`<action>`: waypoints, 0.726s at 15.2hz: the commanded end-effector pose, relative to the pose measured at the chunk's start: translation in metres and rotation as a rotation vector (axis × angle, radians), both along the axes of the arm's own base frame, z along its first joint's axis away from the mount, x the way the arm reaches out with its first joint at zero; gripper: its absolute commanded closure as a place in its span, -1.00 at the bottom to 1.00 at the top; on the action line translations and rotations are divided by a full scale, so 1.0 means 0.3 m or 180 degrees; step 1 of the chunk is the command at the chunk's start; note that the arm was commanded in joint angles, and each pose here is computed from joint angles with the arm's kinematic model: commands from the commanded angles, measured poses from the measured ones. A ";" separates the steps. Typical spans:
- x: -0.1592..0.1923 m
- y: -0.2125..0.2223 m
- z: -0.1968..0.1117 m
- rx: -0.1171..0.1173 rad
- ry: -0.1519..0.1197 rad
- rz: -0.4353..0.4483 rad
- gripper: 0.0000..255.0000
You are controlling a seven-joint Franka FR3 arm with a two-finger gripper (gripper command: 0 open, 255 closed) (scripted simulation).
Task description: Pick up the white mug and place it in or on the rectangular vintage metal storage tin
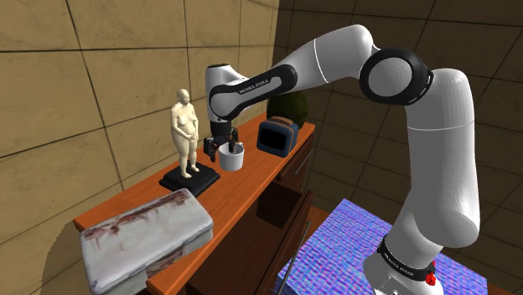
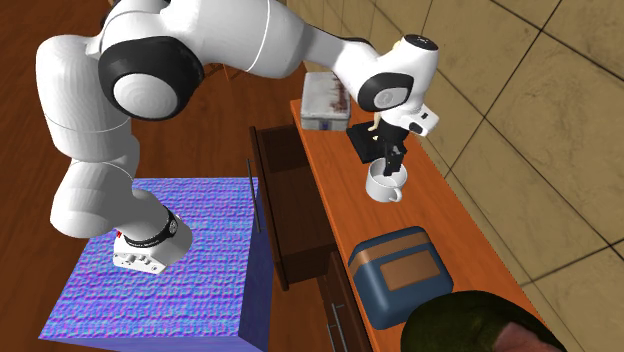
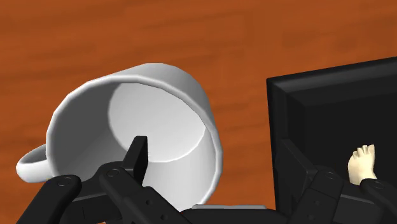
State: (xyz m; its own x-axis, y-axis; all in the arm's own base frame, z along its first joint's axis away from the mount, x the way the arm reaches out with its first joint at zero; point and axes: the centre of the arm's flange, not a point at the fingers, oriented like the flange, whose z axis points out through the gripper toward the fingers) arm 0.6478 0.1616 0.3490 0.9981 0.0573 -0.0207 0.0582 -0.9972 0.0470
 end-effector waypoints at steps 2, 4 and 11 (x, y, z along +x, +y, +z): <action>-0.001 0.001 -0.043 0.0001 -0.0002 0.0000 -1.00; 0.000 0.001 -0.043 0.0001 -0.0002 0.0000 -1.00; 0.000 0.001 -0.043 0.0001 -0.0001 0.0000 1.00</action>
State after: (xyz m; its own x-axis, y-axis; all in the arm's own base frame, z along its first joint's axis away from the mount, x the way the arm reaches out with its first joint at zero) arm 0.6477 0.1619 0.3361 0.9982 0.0572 -0.0202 0.0581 -0.9972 0.0469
